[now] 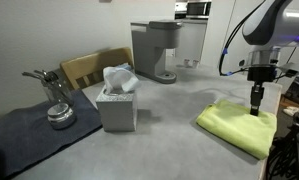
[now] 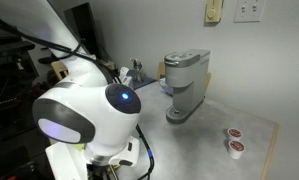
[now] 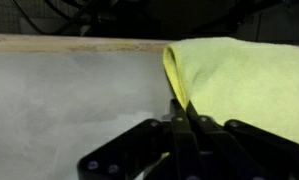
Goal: Unfold the yellow towel from right to left, fold the yellow towel from left to right
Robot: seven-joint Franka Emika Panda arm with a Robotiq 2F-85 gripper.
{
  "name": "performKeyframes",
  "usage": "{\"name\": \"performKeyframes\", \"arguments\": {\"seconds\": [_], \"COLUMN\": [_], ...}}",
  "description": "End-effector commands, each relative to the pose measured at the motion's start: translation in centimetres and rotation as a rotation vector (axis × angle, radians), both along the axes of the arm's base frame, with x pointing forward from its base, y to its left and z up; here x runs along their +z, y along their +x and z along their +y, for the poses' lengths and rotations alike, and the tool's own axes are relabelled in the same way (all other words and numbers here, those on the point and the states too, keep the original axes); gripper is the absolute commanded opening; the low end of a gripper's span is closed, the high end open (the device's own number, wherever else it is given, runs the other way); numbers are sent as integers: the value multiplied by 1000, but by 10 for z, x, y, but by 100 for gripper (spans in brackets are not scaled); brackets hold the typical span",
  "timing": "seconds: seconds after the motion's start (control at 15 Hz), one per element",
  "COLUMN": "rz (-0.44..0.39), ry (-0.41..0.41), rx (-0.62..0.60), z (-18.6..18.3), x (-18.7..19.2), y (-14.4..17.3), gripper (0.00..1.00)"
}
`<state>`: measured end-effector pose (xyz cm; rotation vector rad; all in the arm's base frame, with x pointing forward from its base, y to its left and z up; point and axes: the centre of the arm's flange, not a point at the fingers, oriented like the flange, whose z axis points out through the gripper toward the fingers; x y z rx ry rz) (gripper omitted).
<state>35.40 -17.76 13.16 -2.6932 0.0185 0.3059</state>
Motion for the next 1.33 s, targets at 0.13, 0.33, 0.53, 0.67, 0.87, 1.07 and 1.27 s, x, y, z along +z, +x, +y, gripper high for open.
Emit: {"name": "performKeyframes", "arguments": {"seconds": [0.13, 0.33, 0.53, 0.67, 0.87, 1.07, 1.27], "rz": [-3, -29, -64, -81, -96, -105, -107], "ry": [-18, -31, -40, -50, -61, -69, -80], "rx": [2, 8, 10, 9, -11, -28, -35], "z": [-2, 2, 7, 12, 24, 41, 62], "x": [10, 25, 41, 52, 67, 81, 91], "y": [2, 2, 5, 9, 14, 19, 23], "gripper": [3, 1, 1, 1, 1, 1, 1]}}
